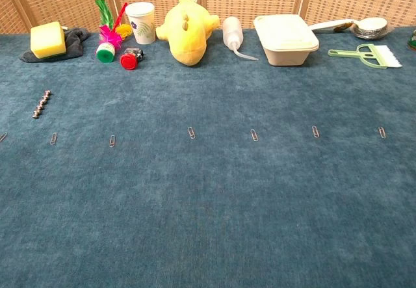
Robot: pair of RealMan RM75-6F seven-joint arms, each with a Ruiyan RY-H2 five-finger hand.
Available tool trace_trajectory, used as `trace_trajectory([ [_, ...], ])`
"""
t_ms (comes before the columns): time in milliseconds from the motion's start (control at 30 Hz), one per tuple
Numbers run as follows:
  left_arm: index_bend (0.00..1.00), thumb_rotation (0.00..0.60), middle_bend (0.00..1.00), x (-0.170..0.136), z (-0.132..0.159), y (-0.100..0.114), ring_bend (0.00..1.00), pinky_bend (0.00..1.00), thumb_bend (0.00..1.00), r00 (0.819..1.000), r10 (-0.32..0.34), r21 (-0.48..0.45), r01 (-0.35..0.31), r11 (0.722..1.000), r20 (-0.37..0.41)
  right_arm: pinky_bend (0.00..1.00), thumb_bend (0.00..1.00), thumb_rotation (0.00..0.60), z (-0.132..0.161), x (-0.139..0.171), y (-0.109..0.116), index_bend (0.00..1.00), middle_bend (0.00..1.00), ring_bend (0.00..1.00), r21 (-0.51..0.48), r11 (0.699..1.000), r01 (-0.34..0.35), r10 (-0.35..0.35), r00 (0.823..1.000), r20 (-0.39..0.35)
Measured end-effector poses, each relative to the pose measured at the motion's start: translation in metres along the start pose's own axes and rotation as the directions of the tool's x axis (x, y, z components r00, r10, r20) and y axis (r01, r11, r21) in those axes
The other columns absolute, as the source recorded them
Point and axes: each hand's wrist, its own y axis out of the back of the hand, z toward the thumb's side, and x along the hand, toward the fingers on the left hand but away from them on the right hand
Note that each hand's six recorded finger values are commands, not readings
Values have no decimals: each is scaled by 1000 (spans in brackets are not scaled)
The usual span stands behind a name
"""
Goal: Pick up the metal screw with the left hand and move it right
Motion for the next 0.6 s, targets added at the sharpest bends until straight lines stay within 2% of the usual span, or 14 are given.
trace_trajectory([
  [333, 109, 536, 199, 5, -3, -9, 151, 84, 330, 1000, -25, 4, 25, 1000, -1, 118, 442, 600, -3, 1, -5, 27, 50, 24, 9, 1000, -21, 20, 1000, 13],
  [600, 59, 536, 199, 38, -11, -10, 151, 84, 331, 999, -13, 76, 10, 997, 42, 118, 442, 600, -9, 7, 0, 27, 50, 24, 10, 1000, -9, 8, 1000, 29],
])
